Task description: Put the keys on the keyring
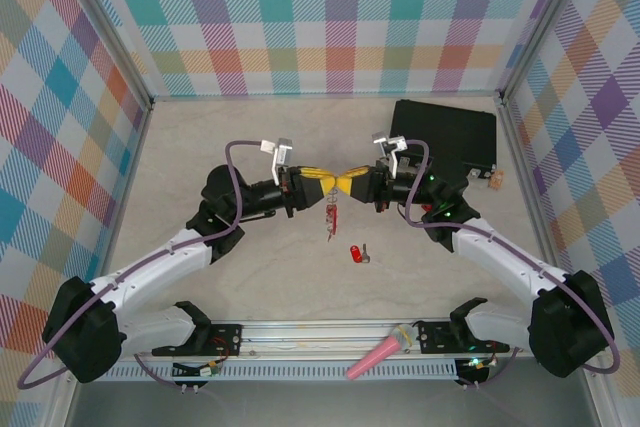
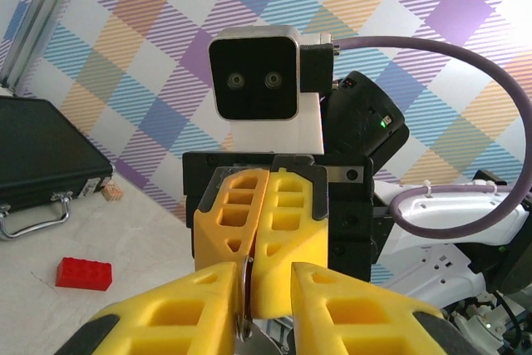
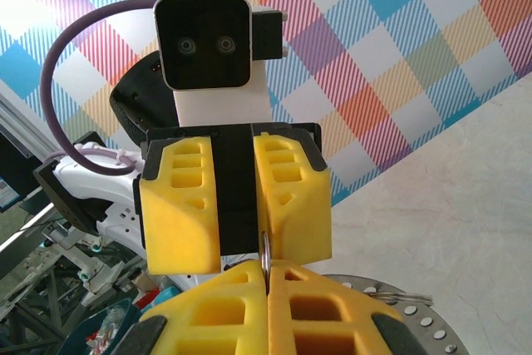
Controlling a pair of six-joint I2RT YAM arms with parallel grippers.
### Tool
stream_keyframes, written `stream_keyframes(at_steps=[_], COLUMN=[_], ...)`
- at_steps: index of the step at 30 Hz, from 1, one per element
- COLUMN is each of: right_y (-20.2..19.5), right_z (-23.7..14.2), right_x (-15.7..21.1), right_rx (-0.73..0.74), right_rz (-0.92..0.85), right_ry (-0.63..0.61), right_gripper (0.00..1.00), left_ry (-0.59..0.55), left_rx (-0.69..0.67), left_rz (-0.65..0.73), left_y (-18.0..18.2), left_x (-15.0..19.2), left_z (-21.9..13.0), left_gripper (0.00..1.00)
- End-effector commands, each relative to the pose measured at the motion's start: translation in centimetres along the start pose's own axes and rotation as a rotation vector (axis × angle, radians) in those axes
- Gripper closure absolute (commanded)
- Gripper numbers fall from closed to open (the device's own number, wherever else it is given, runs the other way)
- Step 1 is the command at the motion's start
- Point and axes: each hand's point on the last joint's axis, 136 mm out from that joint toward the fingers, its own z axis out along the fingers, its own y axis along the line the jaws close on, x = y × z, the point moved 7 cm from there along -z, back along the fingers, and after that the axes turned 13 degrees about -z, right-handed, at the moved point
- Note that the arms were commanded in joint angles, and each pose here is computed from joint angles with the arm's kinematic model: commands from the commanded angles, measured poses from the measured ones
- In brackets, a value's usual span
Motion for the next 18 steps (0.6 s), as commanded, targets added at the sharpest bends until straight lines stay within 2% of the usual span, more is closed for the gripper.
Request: stream_keyframes(at_steps=[1, 18], right_y=[0.97, 1.37], right_z=[0.18, -0.01], right_x=[-1.07, -1.04], right_rx=[-0.049, -0.052], right_rz=[-0.057, -0.071], right_ry=[-0.026, -0.018], right_gripper=[1.0, 1.0], left_ry=[0.018, 0.043], left_rx=[0.057, 0.01], left_rz=[0.044, 0.065], left_y=[-1.33, -0.98], left_x=[-0.39, 0.36], left_z=[0.49, -0.11], left_gripper=[0.78, 0.81])
